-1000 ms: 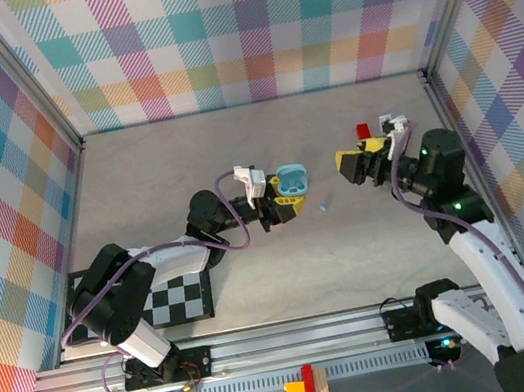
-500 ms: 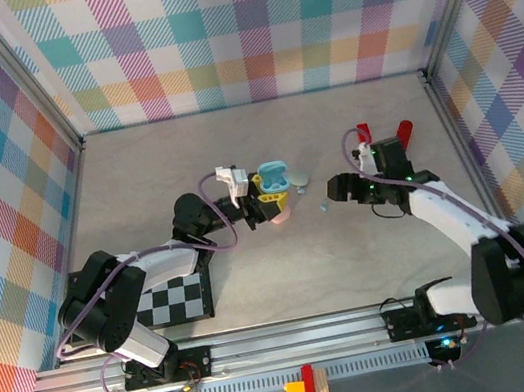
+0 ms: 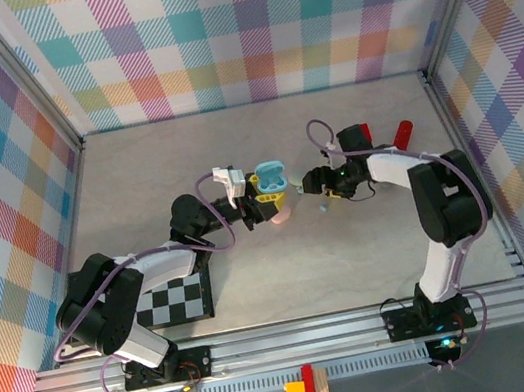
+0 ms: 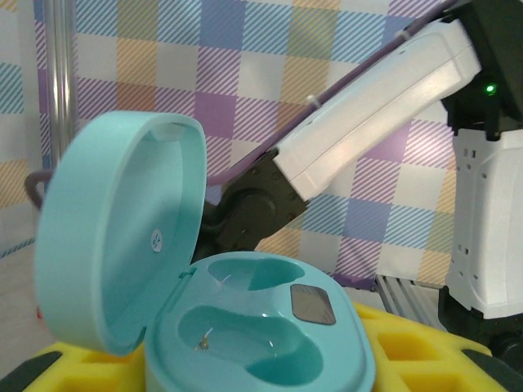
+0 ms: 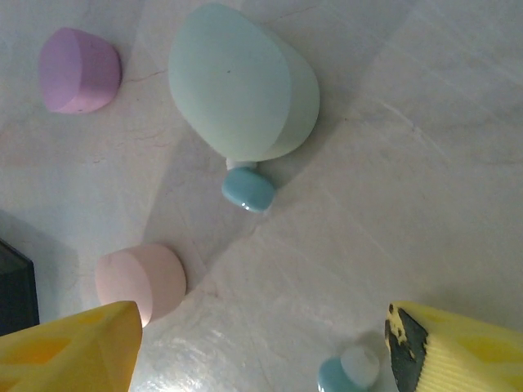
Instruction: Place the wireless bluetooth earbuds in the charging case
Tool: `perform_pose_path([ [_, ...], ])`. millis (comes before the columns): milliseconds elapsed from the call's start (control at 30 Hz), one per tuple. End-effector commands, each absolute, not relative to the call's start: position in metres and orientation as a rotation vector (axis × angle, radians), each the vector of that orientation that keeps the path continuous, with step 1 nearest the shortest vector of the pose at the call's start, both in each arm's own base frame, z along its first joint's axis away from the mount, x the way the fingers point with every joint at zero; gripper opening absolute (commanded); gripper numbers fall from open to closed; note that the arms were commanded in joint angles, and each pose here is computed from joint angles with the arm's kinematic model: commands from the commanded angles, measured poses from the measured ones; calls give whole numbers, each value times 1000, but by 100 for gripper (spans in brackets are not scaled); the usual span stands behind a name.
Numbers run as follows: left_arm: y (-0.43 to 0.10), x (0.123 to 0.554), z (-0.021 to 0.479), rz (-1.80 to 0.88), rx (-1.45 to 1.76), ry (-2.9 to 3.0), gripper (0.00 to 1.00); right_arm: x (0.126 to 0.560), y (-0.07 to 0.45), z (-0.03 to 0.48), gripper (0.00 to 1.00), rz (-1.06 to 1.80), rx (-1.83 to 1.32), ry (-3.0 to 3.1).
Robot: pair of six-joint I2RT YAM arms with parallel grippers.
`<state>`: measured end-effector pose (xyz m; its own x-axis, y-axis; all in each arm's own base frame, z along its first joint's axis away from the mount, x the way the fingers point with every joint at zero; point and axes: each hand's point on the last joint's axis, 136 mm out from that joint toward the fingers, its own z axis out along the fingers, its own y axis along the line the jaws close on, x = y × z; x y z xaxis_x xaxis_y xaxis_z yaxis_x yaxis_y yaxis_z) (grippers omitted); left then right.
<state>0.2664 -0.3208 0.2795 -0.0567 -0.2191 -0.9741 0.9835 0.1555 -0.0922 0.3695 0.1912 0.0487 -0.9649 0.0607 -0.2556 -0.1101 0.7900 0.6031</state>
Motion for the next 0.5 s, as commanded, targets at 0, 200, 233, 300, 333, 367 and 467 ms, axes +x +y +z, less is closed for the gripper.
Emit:
perform_pose_path([
  [0,-314,259,301,-1206,907,1079,43,370,204,46,77,1017,-93,2719],
  [200,-314,259,302,-1211,908,1078,43,354,203,36,76,1052,-80,2750],
  [233,-314,259,302,-1212,907,1080,43,348,202,34,76,1056,-78,2759],
  [300,-314,259,302,-1212,906,1079,43,339,201,33,75,1067,-84,2770],
  [333,-314,260,302,-1212,906,1079,43,335,200,33,75,1066,-83,2773],
  [367,-314,260,302,-1212,905,1079,43,331,198,33,75,1065,-79,2776],
  [467,-315,260,303,-1214,906,1078,43,322,196,36,74,1065,-72,2776],
])
